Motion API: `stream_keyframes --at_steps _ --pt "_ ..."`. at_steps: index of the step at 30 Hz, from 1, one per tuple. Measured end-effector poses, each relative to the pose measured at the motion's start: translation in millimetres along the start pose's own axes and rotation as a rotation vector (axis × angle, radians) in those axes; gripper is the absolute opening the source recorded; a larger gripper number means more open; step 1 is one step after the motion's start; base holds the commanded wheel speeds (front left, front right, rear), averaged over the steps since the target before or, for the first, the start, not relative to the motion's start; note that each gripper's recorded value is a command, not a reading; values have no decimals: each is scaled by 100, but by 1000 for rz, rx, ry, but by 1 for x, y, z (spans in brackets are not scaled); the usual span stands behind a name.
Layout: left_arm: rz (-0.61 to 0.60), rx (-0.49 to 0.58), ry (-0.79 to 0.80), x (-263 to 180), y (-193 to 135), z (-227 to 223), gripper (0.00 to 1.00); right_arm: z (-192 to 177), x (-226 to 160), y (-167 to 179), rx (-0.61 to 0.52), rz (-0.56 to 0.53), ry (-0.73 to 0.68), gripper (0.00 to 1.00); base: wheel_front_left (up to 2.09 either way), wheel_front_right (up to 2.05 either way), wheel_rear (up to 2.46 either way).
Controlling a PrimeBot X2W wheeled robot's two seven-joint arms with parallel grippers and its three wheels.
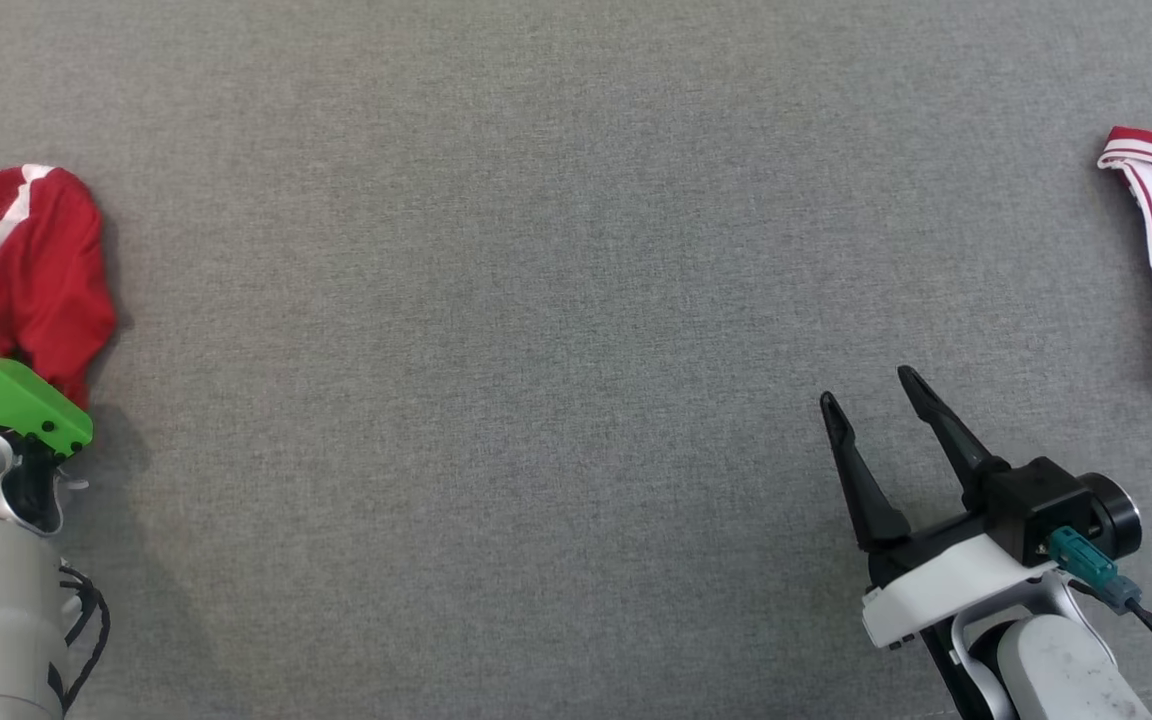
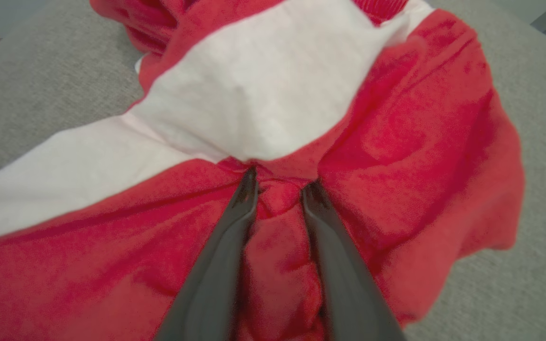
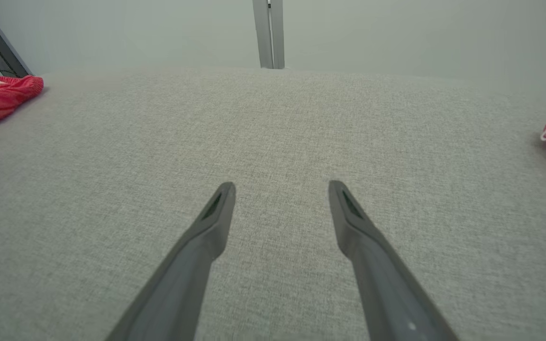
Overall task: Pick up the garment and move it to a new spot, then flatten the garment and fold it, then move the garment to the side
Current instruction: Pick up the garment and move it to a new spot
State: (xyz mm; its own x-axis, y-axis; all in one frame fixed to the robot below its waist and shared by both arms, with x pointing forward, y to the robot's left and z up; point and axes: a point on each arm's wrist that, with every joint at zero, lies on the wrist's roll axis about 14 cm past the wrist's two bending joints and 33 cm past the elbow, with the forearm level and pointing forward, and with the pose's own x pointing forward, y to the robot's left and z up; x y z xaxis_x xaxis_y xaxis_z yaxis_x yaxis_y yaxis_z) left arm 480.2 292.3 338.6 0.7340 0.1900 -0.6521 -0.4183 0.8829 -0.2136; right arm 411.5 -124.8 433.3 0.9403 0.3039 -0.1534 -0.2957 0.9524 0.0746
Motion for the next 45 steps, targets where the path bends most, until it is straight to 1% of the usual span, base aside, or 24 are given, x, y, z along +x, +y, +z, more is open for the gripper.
stream_keyframes --at_steps 2,7,11,14,18,21,23,25,30,33,36,38,41,45 --pt "-16 19 -7 4 -7 2 0 -3 -1 -1 8 -7 6 100 0 0 0" --pt "-41 71 -87 -2 -9 28 0 -3 -2 10 44 2 -8 100 0 0 0" --pt "-96 116 -244 -19 -23 83 0 3 -3 18 64 13 -36 100 0 0 0" --pt "-144 159 -362 -39 -39 123 0 15 -4 24 73 18 -77 100 0 0 0" --pt "-254 219 -537 -78 -81 175 0 27 -11 24 79 5 -118 100 0 0 0" --pt "-373 239 -648 -115 -124 200 0 39 -16 24 86 -9 -155 100 0 0 0" --pt "-458 256 -709 -140 -152 209 0 46 -22 20 84 -27 -180 100 0 0 0" --pt "-540 262 -725 -157 -177 203 0 52 -28 13 81 -53 -198 100 0 0 0" --pt "-767 245 -715 -195 -245 166 0 59 -49 -9 78 -138 -229 100 0 0 0" --pt "-898 251 -651 -213 -285 128 0 60 -63 -21 79 -190 -241 100 0 0 0" --pt "-1002 284 -579 -227 -318 89 0 64 -77 -31 79 -233 -260 100 0 0 0" --pt "-1059 307 -515 -232 -337 60 0 67 -86 -37 79 -265 -273 100 0 0 0" --pt "-1113 358 -404 -231 -356 13 0 67 -99 -48 83 -313 -281 100 0 0 0" --pt "-1133 470 -260 -219 -365 -52 0 67 -114 -61 87 -371 -287 100 0 0 0"
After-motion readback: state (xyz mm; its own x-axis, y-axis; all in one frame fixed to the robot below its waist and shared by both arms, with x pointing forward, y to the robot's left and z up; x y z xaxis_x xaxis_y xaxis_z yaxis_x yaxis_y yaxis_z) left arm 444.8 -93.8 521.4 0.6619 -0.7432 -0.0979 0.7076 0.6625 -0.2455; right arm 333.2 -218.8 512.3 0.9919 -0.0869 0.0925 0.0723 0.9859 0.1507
